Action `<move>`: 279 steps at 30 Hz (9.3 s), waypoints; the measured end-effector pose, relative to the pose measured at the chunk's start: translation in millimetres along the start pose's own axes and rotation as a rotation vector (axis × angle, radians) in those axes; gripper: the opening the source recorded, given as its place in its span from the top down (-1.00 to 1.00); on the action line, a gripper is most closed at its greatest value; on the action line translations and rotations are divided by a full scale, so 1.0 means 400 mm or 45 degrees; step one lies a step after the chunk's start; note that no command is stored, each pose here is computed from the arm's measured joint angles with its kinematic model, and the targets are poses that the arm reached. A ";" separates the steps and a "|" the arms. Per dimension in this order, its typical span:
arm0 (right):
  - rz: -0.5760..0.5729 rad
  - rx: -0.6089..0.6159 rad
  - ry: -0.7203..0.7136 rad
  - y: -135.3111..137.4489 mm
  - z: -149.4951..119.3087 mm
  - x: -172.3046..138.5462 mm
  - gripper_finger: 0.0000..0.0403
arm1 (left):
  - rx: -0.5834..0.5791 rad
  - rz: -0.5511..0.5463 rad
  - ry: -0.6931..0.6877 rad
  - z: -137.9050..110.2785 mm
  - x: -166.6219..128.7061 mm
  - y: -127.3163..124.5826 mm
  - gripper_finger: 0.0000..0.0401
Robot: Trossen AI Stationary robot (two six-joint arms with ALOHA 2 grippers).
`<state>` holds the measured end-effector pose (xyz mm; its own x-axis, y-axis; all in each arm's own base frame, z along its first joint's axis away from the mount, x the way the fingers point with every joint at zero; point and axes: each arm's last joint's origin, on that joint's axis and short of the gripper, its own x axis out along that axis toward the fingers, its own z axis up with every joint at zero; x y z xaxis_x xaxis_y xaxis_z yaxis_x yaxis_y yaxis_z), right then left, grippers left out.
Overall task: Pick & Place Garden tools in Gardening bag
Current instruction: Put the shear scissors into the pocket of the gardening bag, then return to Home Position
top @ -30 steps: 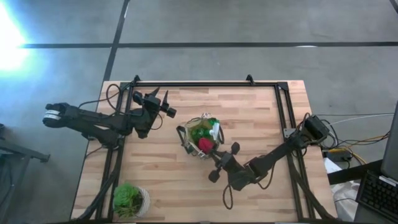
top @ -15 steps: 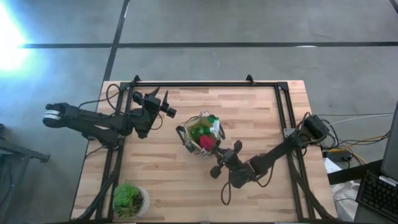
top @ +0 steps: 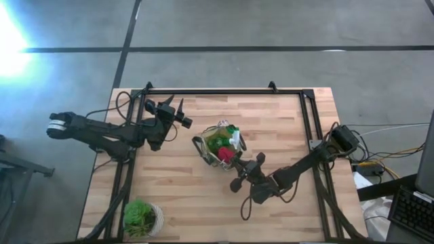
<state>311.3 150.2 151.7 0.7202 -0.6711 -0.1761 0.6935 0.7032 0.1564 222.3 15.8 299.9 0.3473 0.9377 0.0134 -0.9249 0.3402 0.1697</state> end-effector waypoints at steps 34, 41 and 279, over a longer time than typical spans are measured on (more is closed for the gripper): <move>0.072 0.005 0.046 0.009 0.008 -0.003 0.47 | -0.008 -0.001 0.000 0.000 0.000 0.000 0.13; 0.126 -0.027 0.073 0.023 0.019 -0.005 0.44 | -0.003 -0.001 0.001 0.000 0.000 0.000 0.13; 0.632 -0.351 0.229 -0.621 0.050 -0.083 0.96 | -0.147 -1.243 -0.207 -0.365 -0.143 0.226 0.13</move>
<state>115.7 -6.8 138.1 0.9259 -0.2131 -0.3119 0.2269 0.9739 0.0082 96.3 3.3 170.7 0.9728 0.2247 0.0556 -0.2287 0.9701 0.0816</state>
